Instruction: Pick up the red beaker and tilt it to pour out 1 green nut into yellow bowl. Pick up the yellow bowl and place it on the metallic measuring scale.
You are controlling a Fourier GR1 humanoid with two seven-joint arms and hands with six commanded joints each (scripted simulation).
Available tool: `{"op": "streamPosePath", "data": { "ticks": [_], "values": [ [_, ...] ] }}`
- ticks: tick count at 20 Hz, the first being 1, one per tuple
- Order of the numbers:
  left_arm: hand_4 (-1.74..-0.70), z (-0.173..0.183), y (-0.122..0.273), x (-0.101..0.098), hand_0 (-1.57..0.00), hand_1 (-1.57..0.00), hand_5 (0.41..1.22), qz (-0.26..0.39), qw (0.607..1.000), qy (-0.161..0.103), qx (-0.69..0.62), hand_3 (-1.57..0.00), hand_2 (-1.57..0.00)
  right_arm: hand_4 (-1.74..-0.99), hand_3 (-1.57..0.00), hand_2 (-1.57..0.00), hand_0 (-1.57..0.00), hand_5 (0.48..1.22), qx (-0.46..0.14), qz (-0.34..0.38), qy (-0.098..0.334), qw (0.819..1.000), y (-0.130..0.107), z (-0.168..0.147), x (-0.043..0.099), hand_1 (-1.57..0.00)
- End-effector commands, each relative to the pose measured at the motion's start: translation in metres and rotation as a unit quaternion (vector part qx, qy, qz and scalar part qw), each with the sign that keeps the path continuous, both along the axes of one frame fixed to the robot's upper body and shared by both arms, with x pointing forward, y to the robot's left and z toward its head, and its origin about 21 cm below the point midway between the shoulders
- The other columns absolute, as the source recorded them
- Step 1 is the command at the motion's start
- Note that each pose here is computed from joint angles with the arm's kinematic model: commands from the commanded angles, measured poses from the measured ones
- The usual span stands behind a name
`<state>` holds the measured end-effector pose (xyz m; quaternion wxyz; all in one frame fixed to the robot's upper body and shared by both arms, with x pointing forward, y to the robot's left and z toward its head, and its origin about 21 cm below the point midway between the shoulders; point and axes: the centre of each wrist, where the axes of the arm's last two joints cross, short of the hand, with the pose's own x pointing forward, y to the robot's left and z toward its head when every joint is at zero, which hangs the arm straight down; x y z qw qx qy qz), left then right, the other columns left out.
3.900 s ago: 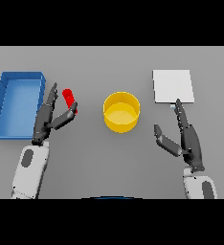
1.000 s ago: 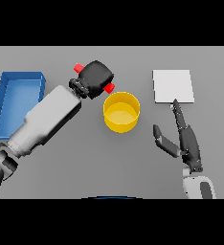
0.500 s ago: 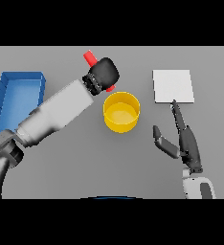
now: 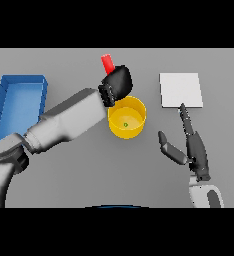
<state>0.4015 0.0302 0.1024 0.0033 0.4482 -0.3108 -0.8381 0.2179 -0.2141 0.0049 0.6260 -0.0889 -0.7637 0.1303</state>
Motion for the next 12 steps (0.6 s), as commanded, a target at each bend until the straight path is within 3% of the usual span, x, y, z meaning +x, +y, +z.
{"op": "streamPosePath", "data": {
  "ticks": [1,8,12],
  "values": [
    [-1.73,0.002,-0.003,-0.001,-1.57,-1.57,1.221,-0.009,1.0,-0.006,0.014,-1.57,-1.57,-1.082,0.0,0.0,0.0,0.677,0.001,0.001,0.0,1.0,0.002,-0.001,0.001,0.0],
    [-1.73,0.006,-0.028,-0.003,-1.57,-1.57,1.221,-0.039,0.991,-0.042,0.118,-1.57,-1.57,-1.047,0.0,0.0,0.0,0.681,-0.003,0.007,-0.005,1.0,0.001,0.005,0.004,0.0],
    [-1.73,0.038,-0.034,0.008,-1.57,-1.57,1.221,-0.053,0.992,-0.051,0.101,-1.57,-1.57,-1.035,0.0,0.0,0.0,0.684,-0.003,0.008,-0.003,1.0,0.002,0.002,0.003,0.0]
  ]
}}
